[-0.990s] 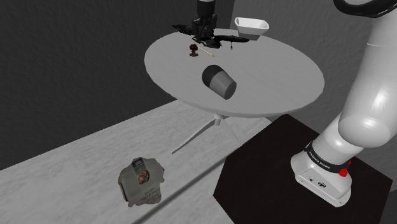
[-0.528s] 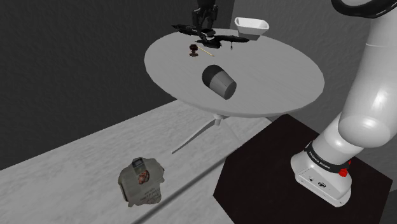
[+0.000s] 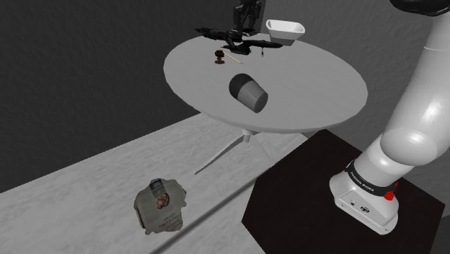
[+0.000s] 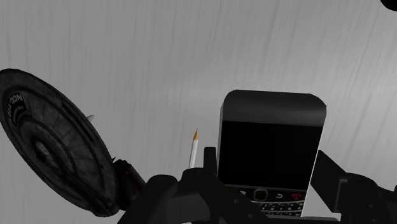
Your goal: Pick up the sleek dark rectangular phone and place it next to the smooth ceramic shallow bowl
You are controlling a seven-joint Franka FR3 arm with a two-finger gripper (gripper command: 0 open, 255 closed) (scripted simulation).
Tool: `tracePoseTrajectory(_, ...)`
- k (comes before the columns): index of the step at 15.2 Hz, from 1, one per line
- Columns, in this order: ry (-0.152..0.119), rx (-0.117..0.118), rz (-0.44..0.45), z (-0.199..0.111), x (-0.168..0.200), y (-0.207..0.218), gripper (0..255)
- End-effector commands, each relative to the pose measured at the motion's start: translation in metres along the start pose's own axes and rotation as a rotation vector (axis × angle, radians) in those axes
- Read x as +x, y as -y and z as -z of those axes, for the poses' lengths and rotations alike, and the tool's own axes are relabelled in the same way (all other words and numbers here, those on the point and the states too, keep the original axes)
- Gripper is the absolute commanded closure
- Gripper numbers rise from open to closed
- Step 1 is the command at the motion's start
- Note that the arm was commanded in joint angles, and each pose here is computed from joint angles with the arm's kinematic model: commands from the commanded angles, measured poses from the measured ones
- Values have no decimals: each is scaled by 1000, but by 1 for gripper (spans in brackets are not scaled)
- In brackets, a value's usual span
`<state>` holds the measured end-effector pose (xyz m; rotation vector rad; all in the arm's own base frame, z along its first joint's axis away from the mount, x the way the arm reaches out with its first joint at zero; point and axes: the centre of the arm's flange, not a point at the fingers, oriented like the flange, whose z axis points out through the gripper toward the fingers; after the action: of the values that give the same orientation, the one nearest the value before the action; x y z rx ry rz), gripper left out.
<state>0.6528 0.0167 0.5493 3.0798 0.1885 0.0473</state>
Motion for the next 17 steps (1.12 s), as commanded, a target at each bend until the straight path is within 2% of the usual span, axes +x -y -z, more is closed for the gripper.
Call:
tracePoseTrajectory(1,0,0,1,-1,-7,-26,255)
tracePoseTrajectory(17,0,0,1,-11,-67,-228,255)
